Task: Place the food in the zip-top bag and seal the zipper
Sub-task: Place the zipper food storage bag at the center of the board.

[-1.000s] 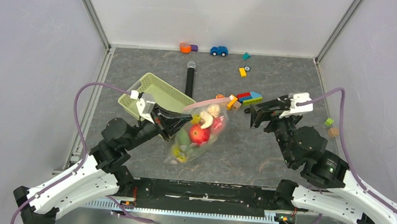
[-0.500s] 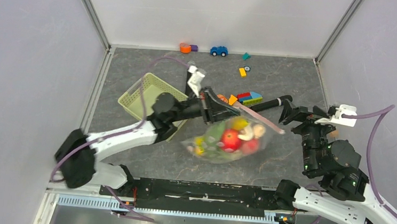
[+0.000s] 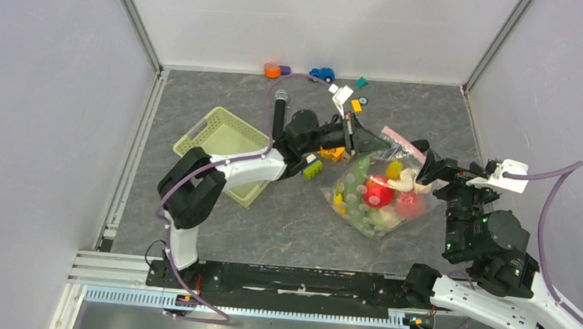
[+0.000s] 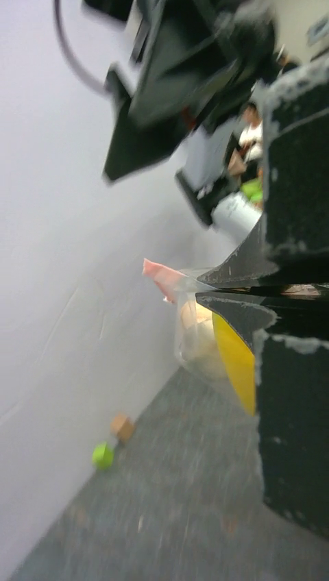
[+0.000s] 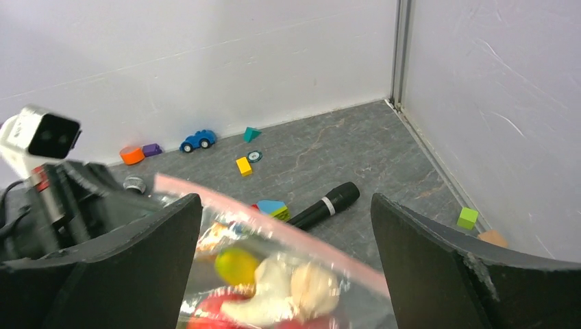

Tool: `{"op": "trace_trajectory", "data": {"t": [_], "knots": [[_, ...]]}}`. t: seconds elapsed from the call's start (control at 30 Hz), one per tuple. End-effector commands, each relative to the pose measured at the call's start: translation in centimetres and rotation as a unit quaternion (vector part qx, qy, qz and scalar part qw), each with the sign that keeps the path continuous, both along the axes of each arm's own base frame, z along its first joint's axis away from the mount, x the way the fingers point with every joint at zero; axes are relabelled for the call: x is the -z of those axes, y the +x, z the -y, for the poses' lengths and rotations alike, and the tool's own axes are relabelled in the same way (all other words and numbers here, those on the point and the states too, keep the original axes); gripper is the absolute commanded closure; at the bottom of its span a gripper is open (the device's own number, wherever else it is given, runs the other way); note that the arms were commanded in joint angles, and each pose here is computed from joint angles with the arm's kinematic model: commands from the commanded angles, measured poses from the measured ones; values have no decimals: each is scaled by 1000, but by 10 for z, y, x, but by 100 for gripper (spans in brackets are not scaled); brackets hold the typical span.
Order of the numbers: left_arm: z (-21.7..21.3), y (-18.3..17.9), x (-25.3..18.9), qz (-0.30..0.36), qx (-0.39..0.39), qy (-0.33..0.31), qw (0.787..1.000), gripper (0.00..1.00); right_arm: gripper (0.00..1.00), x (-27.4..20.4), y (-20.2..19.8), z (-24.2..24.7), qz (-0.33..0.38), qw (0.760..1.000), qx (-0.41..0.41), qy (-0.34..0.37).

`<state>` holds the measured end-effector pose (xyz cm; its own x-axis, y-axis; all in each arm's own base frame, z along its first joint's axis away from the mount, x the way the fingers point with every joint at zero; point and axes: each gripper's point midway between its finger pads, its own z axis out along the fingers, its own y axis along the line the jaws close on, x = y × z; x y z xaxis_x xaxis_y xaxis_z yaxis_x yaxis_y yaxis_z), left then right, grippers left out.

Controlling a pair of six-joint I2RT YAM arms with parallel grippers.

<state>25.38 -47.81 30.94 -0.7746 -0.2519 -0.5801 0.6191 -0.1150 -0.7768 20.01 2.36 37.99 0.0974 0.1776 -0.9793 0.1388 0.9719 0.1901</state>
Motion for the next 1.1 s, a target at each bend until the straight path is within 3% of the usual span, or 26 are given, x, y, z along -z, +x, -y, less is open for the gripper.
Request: {"op": "trace_trajectory", "data": {"t": [0.0, 0.13, 0.33, 0.43, 0.5, 0.53, 0.57, 0.73, 0.9, 1.07], "knots": [[23, 54, 74, 57, -66, 168, 982, 91, 2, -1, 1, 3, 1, 1000, 14, 1], [46, 72, 118, 67, -38, 234, 969, 86, 2, 5, 2, 1, 0, 1000, 14, -1], [80, 61, 157, 57, 50, 248, 966, 83, 2, 8, 4, -3, -5, 1000, 16, -14], [84, 55, 168, 69, 60, 266, 960, 74, 2, 11, 6, -5, -9, 1000, 19, -23], [80, 53, 170, 84, 58, 282, 954, 51, 2, 12, 7, -7, -11, 999, 19, -27], [78, 55, 168, 93, 52, 291, 951, 22, 2, 13, 7, -8, -12, 999, 18, -29], [73, 58, 168, 97, 40, 303, 947, 1, 2, 14, 7, -9, -12, 999, 16, -31], [39, 78, 135, 140, -48, 374, 915, 0, 2, 18, 8, -11, -14, 999, 14, -36], [-46, 110, 100, 167, -227, 474, 834, 0, 2, 25, 9, -12, -20, 998, 12, -57], [-147, 90, 85, 120, -354, 510, 774, 0, 2, 45, 10, -21, -41, 998, -4, -49]]}}
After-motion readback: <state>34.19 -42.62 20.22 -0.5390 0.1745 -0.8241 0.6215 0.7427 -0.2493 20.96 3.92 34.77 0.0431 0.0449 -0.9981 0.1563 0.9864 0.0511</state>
